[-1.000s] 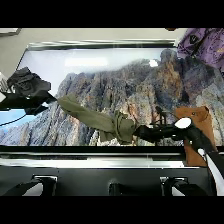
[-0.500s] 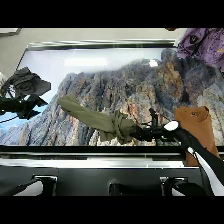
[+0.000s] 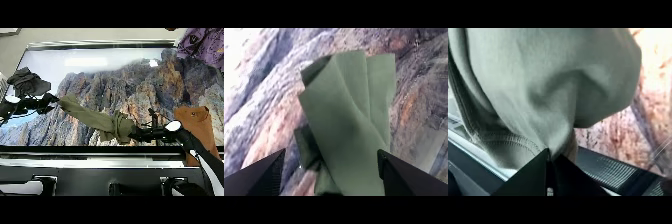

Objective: Fold the clothes and pants, and hang the long-sleeved shirts on hangers.

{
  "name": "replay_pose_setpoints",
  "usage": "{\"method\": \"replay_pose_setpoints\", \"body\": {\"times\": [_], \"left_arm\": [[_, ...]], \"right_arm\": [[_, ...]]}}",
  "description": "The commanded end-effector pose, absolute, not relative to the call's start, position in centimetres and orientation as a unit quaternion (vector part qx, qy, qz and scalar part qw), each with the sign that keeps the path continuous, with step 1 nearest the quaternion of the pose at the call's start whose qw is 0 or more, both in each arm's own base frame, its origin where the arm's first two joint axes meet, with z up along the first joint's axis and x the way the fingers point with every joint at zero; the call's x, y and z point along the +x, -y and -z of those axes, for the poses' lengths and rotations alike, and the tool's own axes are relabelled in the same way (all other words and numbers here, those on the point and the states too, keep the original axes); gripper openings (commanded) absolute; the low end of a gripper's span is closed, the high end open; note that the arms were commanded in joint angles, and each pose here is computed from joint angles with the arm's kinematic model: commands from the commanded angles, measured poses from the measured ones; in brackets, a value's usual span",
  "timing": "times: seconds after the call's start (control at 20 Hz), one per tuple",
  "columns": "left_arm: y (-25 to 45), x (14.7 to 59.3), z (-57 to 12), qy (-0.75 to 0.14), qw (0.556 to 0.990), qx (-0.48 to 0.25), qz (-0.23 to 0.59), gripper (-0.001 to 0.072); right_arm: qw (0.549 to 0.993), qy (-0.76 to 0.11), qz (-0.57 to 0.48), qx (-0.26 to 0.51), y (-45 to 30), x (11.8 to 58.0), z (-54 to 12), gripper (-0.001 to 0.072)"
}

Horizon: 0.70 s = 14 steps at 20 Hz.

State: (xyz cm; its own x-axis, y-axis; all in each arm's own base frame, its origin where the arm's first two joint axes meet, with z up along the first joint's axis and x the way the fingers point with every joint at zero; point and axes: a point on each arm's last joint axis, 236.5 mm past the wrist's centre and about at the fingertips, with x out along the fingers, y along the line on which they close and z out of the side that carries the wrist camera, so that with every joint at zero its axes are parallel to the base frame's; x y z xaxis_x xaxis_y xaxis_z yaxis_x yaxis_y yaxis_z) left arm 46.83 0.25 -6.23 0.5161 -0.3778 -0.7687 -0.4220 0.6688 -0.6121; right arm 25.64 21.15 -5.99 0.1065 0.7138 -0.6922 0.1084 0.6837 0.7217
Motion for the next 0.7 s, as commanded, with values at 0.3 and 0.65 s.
{"method": "replay_pose_setpoints", "body": {"times": [0.3, 0.65], "left_arm": [[0.4, 50.8, 9.7, -0.491, 0.770, -0.408, -0.007, 0.0034], [-1.8, 55.7, -7.9, -0.357, 0.865, -0.348, 0.059, 0.0013]], "right_arm": [[0.658, -0.637, -0.220, 0.337, -21.3, 25.2, 5.8, 0.0026], [0.812, -0.529, -0.157, 0.191, -15.4, 33.8, -3.7, 0.0025]]}}
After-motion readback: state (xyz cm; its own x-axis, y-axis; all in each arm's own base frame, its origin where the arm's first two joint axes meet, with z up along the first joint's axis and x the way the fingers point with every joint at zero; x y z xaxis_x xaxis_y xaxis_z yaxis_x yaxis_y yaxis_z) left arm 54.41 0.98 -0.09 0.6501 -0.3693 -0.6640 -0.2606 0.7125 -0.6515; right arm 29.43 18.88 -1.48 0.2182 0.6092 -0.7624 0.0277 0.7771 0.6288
